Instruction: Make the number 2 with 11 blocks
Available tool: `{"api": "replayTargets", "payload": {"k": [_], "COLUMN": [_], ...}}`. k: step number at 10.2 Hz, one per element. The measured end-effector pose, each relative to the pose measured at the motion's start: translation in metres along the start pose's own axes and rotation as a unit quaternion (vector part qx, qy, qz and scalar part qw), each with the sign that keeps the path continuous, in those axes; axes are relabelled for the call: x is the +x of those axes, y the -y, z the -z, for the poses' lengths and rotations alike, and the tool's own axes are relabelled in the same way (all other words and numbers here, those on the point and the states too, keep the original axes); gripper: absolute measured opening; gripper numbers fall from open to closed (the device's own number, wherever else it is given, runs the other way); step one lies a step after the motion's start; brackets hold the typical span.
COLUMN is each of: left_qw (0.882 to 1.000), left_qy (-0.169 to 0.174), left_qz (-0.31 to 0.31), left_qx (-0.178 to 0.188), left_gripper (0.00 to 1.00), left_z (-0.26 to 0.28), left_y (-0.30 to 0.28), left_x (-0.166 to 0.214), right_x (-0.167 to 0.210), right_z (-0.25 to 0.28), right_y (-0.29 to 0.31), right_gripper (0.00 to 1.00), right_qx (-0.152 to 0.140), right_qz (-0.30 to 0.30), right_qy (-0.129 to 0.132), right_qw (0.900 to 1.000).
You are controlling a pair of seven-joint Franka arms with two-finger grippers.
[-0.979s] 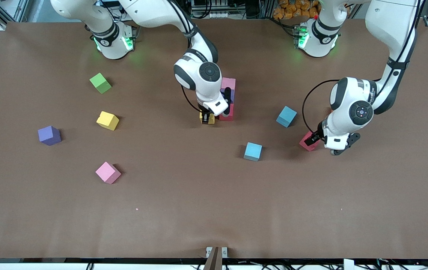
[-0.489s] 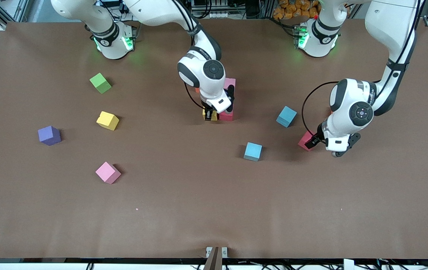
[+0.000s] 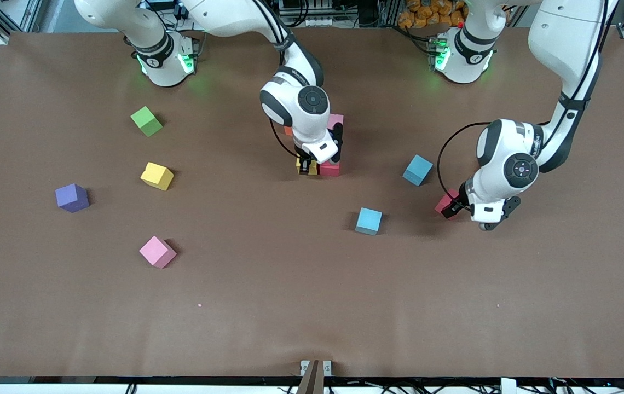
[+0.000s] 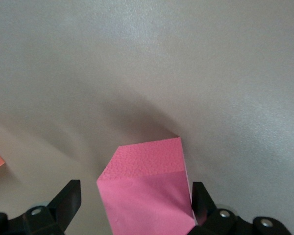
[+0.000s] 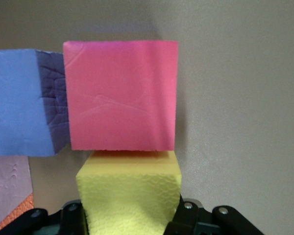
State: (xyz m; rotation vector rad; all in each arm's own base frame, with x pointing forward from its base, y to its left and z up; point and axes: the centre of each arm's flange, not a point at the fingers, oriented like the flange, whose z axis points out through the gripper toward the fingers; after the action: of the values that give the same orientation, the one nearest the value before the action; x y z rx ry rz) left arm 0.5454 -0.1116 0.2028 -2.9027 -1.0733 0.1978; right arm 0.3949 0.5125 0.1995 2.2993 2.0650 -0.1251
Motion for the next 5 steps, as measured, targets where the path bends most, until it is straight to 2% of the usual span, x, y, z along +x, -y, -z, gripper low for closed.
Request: {"api": "replayTargets", "payload": {"k": [1, 3, 4, 5], "left_qw": [1.0, 1.0, 1.0, 1.0], "left_qy": [0.002, 0.003, 0.002, 0.002], "left_qz": [-0.001, -0.005, -0.007, -0.009], "left_qx": [0.001, 0.003, 0.002, 0.002], "left_gripper": [0.99, 0.74, 0.61, 0.61], "left_z": [-0.0044, -0.0095, -0.0089, -0.0088], "left_y": [-0.0009, -0.0034, -0.0054, -0.0085], "left_x": [-0.0011, -0.0043, -0.0059, -0.0096], "right_x": [0.0001, 0.0006, 0.0008, 0.0012], "right_z": [-0.0003, -0.0008, -0.0001, 0.0032], "right_y": [0.0004, 0.0011, 0.0009, 0.0003], "right_gripper": [0.67, 0.95, 1.0, 1.0], "right_qx": [0.0, 0.002, 0.003, 0.005], "right_qz": [0.0, -0.001, -0.001, -0.002], "right_qy": [0.0, 0.0, 0.001, 0.004], "right_qw": [1.0, 1.0, 1.0, 1.0]}}
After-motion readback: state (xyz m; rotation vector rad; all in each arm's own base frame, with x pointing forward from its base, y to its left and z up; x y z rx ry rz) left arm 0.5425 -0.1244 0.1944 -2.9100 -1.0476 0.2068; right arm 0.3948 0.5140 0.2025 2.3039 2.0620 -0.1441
